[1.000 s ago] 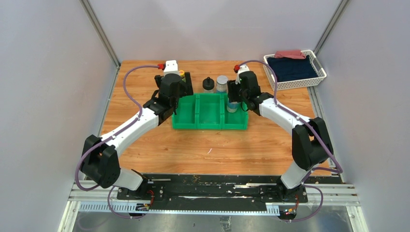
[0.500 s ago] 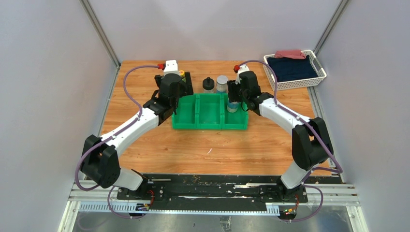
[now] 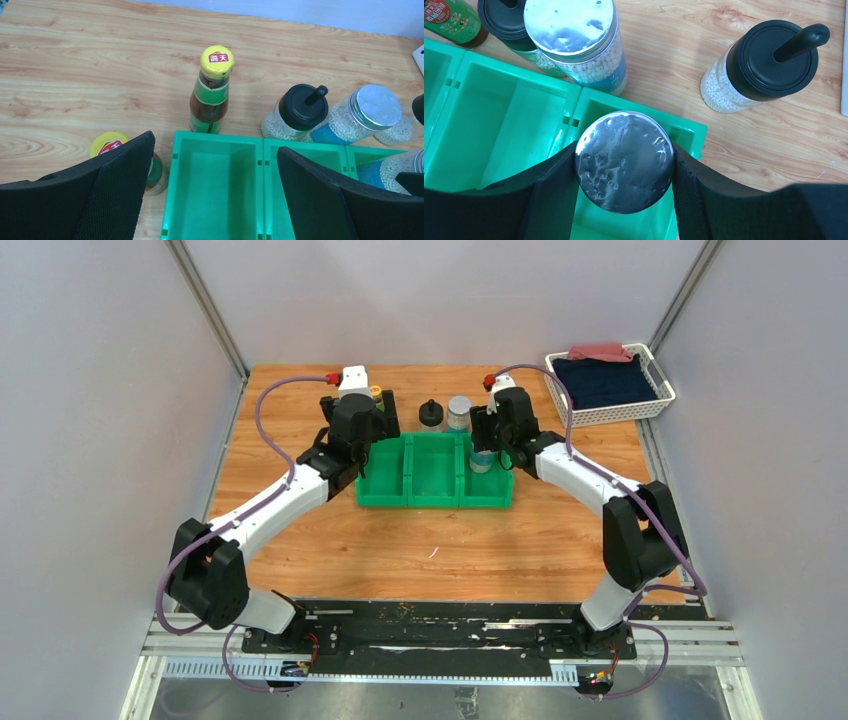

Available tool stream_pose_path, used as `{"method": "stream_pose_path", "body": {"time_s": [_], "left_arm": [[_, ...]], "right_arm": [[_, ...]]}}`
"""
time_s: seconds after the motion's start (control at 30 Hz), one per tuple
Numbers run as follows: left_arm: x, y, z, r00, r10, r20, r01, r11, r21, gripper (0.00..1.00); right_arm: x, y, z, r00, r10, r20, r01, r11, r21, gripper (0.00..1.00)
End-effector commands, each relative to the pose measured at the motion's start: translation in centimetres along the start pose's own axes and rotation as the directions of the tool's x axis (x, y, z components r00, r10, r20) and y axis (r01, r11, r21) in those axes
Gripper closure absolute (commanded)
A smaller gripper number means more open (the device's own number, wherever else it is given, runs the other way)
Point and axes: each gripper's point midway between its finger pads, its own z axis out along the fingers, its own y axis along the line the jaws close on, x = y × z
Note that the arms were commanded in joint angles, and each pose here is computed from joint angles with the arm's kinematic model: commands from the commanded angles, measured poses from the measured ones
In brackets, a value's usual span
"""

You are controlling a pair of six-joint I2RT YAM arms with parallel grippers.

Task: Organize the condiment bottles
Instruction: Place the bottle in the storage box.

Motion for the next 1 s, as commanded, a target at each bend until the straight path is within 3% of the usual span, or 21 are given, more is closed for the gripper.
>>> {"method": "stream_pose_path", "body": {"time_s": [0.0,0.23,0.4,0.47,0.6,0.97], "left_arm": [[0.4,-0.3,0.2,1.000,-0.002,0.005,0.002,1.000,0.001,0.00],[0.6,-0.3,0.4,1.000,0.000,0.001,0.000,1.000,0.000,0.00],[0.6,-0.3,0.3,1.000,0.001,0.003,-0.001,1.000,0.002,0.00],[0.6,-0.3,0.3,1.000,0.002,0.002,-0.002,1.000,0.002,0.00],[0.6,-0.4,0.3,1.000,0.001,0.002,-0.001,1.000,0.003,0.00],[-0.2,-0.4,-0.1,1.000,-0.012,0.017,0.012,1.000,0.010,0.00]], "right_arm": [[-0.5,-0.7,0.5,1.000,-0.003,0.029,0.003,1.000,0.017,1.00],[-0.1,-0.8,0.7,1.000,-0.004,0.019,0.003,1.000,0.020,0.97],[0.0,-0.9,0.7,1.000,-0.002,0.014,0.002,1.000,0.024,0.41],[0.0,-0.8,0.7,1.000,-0.003,0.012,0.003,1.000,0.022,0.28],[0.0,-0.9,0.5,1.000,-0.003,0.012,0.003,1.000,0.022,0.12],[-2.2,-0.6,-0.5,0.999,-0.007,0.047,0.006,1.000,0.009,0.07]]}}
